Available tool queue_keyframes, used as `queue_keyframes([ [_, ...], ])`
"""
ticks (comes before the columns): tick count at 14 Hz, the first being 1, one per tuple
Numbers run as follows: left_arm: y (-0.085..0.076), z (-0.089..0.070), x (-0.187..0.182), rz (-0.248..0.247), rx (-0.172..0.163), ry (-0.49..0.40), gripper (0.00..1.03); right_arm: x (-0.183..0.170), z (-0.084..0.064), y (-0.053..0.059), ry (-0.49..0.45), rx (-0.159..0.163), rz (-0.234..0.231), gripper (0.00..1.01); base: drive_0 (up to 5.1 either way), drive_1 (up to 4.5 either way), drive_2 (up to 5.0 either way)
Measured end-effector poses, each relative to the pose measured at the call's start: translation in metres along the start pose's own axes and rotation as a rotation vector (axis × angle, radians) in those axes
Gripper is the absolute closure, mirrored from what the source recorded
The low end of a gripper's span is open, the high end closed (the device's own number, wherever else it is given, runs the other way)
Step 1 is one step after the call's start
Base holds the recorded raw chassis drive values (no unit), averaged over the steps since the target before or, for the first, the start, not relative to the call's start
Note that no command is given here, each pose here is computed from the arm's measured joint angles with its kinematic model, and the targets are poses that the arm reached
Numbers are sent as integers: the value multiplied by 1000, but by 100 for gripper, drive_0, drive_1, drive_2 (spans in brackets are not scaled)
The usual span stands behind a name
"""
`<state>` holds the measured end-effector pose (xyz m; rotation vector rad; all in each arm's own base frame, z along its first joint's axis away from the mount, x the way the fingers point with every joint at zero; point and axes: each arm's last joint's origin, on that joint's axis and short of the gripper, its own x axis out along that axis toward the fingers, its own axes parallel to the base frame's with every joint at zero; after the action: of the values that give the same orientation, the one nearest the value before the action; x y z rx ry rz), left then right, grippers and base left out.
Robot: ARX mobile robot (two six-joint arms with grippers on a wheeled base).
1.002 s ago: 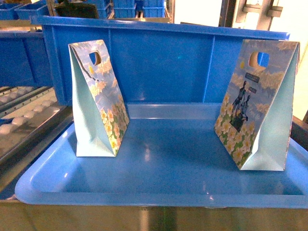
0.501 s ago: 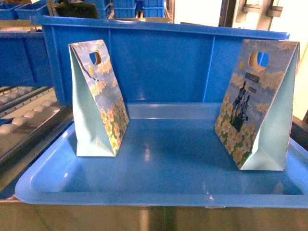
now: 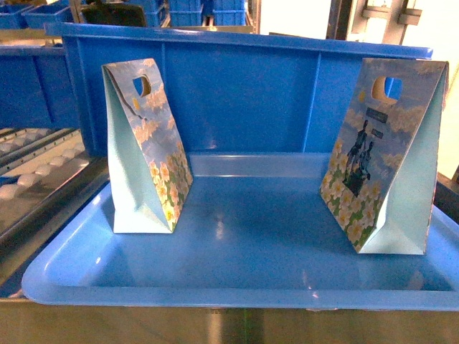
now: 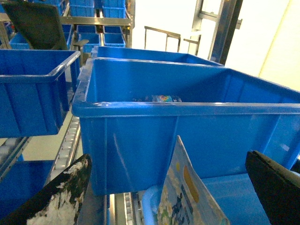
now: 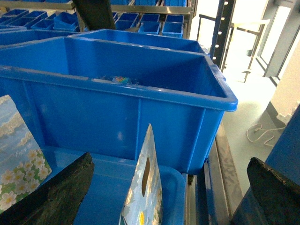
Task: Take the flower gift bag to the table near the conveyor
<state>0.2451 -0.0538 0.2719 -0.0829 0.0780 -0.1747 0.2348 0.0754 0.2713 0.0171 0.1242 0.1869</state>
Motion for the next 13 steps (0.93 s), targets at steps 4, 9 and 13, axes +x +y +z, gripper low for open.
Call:
queue_keyframes([
  [4,0,1,13,-11,-7,41,5,31,-6,4,147,-5,13,3,0,0,0],
  [9,0,1,13,-12,-7,41,5,51,-29,1,260,-29,-46,3,0,0,0],
  [13,0,1,13,-14,-7,41,5,60,-37,-2,276,91,-4,3,0,0,0],
])
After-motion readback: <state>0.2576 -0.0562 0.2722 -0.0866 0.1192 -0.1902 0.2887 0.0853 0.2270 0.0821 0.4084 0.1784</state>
